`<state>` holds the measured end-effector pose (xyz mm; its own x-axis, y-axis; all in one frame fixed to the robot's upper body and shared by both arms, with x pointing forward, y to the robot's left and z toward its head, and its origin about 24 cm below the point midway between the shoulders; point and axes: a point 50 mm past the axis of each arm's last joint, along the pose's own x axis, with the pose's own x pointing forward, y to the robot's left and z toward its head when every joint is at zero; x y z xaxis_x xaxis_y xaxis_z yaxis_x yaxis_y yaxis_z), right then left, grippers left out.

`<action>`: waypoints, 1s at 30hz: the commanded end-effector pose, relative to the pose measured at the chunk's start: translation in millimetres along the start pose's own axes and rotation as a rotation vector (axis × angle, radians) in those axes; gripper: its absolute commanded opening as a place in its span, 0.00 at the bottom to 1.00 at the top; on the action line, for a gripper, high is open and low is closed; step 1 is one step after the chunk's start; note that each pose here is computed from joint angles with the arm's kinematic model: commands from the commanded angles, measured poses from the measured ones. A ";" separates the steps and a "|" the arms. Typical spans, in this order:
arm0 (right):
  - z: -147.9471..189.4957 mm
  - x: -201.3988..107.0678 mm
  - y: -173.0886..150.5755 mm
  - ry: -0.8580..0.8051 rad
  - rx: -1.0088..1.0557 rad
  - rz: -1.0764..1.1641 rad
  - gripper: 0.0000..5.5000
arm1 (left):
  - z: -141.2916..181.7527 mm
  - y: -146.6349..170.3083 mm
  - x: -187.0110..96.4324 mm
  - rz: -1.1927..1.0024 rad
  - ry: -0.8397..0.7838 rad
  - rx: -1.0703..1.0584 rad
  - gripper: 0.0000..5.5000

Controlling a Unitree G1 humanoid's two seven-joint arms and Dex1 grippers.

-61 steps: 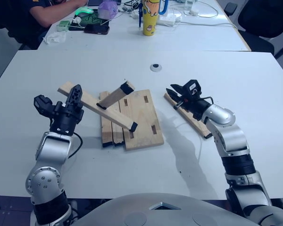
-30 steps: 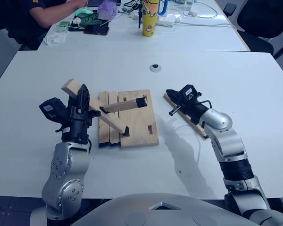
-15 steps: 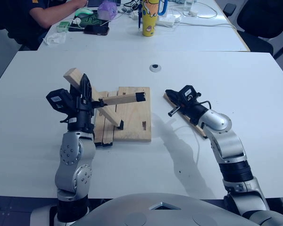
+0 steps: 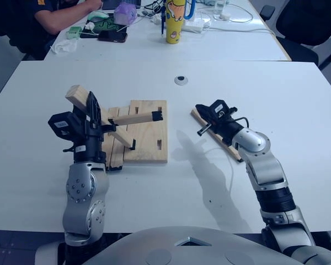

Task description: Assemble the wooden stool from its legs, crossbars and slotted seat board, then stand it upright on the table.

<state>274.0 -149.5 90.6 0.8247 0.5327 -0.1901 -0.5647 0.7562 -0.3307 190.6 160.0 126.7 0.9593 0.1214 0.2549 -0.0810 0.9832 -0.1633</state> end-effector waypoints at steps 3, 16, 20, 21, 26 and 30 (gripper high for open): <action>4.3 2.0 -2.4 -0.014 -0.018 -0.010 0.00 | -73.2 18.4 -43.9 -0.098 0.431 0.214 0.19; 4.2 2.9 -0.1 -0.023 -0.003 -0.013 0.00 | -17.3 12.2 -11.9 -0.089 0.090 0.202 0.30; 2.9 3.4 2.3 -0.021 -0.002 -0.007 0.00 | 7.1 6.3 -0.7 -0.085 -0.039 0.210 0.39; 2.7 3.6 3.0 -0.021 -0.002 -0.004 0.00 | 10.6 3.9 1.0 -0.091 -0.057 0.210 0.44; 3.5 4.9 3.2 -0.023 -0.006 -0.002 0.00 | 26.7 -4.7 7.3 -0.097 -0.129 0.229 0.47; 3.3 4.3 3.1 -0.023 -0.005 -0.010 0.00 | 44.4 -9.5 14.8 -0.106 -0.205 0.253 0.47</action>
<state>274.3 -145.6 88.7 0.8242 0.5376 -0.1781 -0.5650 0.7596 -0.3220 192.3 159.7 160.6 0.9161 0.0233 0.4002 -0.0672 0.9931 0.0959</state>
